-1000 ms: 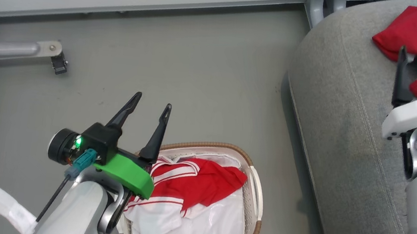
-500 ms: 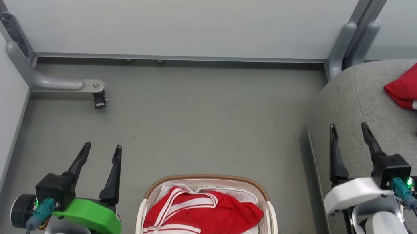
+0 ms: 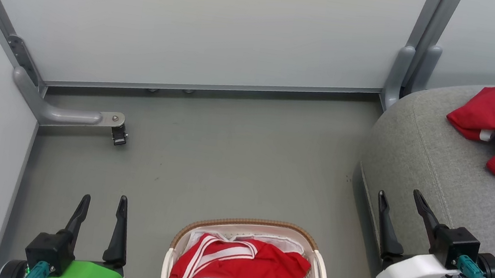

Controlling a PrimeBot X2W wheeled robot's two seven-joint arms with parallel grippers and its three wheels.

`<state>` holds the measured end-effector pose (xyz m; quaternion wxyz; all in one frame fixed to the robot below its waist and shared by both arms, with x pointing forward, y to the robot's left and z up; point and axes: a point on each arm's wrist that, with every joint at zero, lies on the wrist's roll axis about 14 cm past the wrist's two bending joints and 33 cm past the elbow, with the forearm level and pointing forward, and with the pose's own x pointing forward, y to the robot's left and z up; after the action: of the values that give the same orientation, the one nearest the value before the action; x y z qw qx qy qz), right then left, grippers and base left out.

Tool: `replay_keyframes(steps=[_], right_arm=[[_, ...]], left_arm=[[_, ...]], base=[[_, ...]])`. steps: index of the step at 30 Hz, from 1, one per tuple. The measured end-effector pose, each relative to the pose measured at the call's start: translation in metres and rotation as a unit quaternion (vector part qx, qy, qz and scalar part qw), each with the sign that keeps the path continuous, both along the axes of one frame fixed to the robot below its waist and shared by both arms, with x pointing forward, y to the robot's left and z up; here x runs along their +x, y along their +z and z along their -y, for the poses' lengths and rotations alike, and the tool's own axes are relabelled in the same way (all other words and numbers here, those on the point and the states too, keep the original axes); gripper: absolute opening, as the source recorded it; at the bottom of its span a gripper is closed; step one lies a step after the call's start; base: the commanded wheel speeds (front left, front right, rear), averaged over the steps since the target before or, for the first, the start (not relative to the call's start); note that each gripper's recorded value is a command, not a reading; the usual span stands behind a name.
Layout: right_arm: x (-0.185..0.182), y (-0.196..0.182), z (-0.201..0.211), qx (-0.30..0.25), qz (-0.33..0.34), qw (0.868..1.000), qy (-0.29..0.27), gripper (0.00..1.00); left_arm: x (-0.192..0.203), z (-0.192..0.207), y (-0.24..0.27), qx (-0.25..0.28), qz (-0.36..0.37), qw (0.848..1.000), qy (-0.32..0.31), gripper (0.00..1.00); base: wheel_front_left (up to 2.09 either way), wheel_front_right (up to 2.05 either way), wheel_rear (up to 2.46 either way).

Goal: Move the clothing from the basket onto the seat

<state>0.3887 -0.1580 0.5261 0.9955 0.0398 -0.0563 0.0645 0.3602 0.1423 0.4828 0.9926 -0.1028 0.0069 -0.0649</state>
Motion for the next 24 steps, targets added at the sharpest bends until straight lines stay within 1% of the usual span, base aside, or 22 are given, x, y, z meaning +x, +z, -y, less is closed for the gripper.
replay_keyframes(steps=[6,17,24], right_arm=[[-0.0022,-0.0019,0.0015,0.012,-0.003,1.000,-0.003,1.00],[-0.0006,-0.0059,-0.0011,0.015,-0.009,1.000,0.001,1.00],[0.0069,-0.0079,-0.0003,0.016,-0.012,1.000,-0.001,1.00]], left_arm=[[0.0003,-0.0005,0.0006,-0.001,0.001,1.000,0.000,1.00],[-0.0001,0.0001,-0.0024,-0.002,-0.003,1.000,-0.003,1.00],[0.0054,0.0056,-0.0068,-0.004,-0.010,1.000,-0.011,1.00]], base=[[0.00,0.00,0.00],[0.00,0.00,0.00],[0.00,0.00,0.00]])
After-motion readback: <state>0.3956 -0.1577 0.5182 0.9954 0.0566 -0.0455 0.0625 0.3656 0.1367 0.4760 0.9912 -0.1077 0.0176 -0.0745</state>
